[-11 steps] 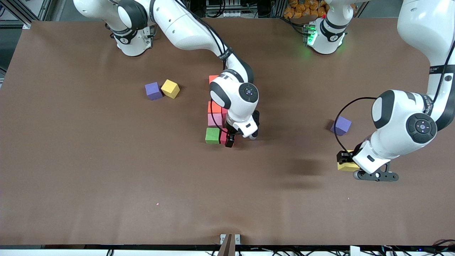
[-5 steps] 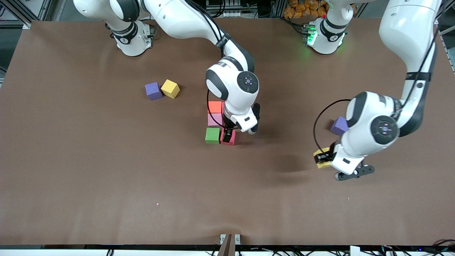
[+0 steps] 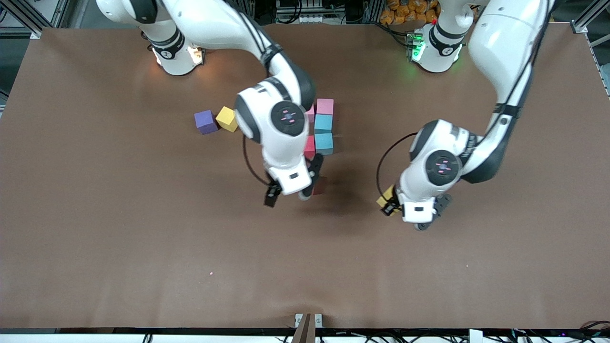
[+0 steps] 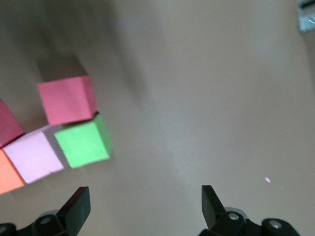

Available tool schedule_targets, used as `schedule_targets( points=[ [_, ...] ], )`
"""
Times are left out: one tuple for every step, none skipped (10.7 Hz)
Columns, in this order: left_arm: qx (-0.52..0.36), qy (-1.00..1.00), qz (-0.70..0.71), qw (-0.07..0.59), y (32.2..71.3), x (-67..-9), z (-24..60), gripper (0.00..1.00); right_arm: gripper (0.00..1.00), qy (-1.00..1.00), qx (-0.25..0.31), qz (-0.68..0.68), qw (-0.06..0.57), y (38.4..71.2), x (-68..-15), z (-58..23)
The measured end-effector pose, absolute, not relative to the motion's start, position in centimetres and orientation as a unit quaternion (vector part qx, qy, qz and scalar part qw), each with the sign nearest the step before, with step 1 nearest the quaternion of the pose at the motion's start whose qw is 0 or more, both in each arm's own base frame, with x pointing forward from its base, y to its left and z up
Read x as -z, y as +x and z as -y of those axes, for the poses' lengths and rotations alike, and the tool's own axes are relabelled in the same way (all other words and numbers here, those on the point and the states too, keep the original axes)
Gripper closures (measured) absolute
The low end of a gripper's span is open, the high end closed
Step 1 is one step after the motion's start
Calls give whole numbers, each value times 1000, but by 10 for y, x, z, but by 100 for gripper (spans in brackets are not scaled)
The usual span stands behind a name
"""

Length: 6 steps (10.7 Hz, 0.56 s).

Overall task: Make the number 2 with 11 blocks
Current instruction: 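Open the right gripper and withdraw it while the left gripper carries yellow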

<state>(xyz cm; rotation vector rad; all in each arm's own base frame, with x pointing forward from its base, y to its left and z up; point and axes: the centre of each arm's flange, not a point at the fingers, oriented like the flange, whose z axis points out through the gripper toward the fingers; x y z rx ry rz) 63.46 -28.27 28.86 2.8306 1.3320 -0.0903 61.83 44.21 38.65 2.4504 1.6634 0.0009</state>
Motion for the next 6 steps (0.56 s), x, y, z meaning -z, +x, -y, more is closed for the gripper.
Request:
schedule_targets(
  points=[
    [32,890,-454,4,632,-280,290,44,0,833,-3,-546,88,630,-398,-422],
    [34,879,-475,3,629,-272,296,44,0,843,-8,-531,86,642,-409,-402],
    [37,866,-498,1,625,-265,305,44,0,853,-15,-514,83,653,-420,-382],
    [38,850,-526,-1,622,-261,313,44,0,863,-19,-499,79,662,-432,-360],
    [37,831,-556,1,619,-260,320,44,0,873,-20,-482,73,671,-444,-335],
    [37,810,-585,2,613,-261,333,44,0,884,-21,-464,62,679,-453,-307]
  ],
)
